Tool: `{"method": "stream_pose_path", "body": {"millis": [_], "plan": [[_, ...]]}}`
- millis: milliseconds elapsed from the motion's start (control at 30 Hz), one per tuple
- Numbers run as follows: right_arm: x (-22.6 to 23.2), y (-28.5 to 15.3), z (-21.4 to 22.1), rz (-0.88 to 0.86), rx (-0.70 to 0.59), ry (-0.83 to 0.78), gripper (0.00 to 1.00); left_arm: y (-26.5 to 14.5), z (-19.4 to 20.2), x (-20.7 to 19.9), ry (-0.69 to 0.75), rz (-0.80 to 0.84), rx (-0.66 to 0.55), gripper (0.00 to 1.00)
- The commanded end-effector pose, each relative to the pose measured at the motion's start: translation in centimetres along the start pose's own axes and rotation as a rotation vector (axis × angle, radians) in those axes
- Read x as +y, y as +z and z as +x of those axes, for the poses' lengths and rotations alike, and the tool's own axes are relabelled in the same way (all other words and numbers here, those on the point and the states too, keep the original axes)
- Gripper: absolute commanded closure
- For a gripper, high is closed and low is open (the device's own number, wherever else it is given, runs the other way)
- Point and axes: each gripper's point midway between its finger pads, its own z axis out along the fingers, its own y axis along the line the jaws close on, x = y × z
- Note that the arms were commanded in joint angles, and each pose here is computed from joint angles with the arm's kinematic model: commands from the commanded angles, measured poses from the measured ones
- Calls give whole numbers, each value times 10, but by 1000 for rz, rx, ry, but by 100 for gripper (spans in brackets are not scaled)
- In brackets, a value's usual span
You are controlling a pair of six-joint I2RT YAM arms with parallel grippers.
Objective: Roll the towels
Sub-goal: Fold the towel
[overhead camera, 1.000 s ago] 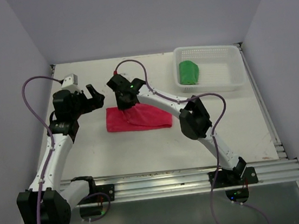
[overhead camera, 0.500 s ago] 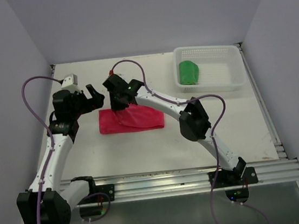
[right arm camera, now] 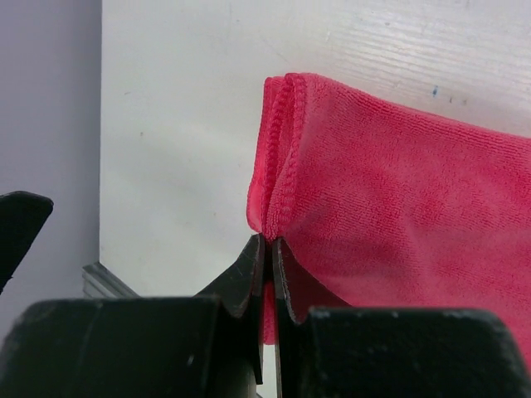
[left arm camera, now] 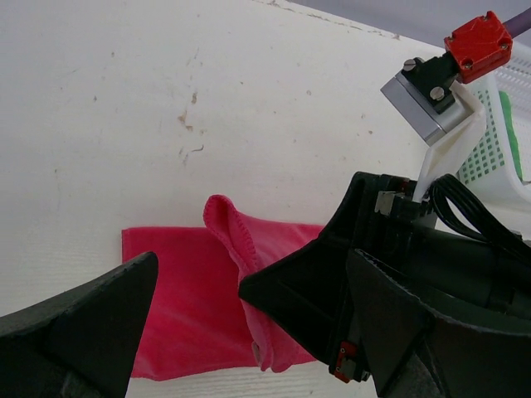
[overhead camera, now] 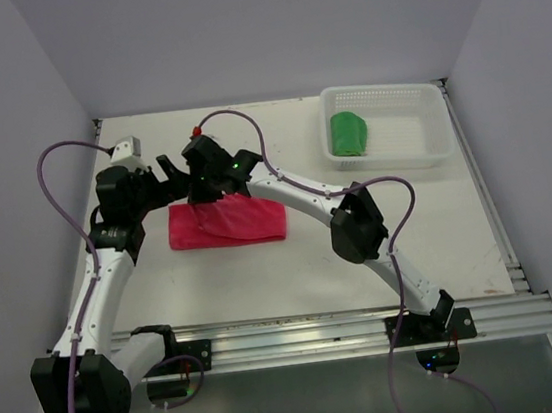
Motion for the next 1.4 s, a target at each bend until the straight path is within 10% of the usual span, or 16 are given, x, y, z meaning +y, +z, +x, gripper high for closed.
{"method": "stream_pose_path", "body": {"millis": [0, 1233, 1367], "plan": [[46, -10, -14, -144, -62, 39, 100, -6, -11, -6, 10, 18, -39, 0], [95, 24, 3, -367, -80, 154, 100, -10, -20, 2, 8, -42, -63, 0], [83, 43, 14, -344, -51, 154, 71, -10, -18, 4, 13, -51, -57, 0]]}}
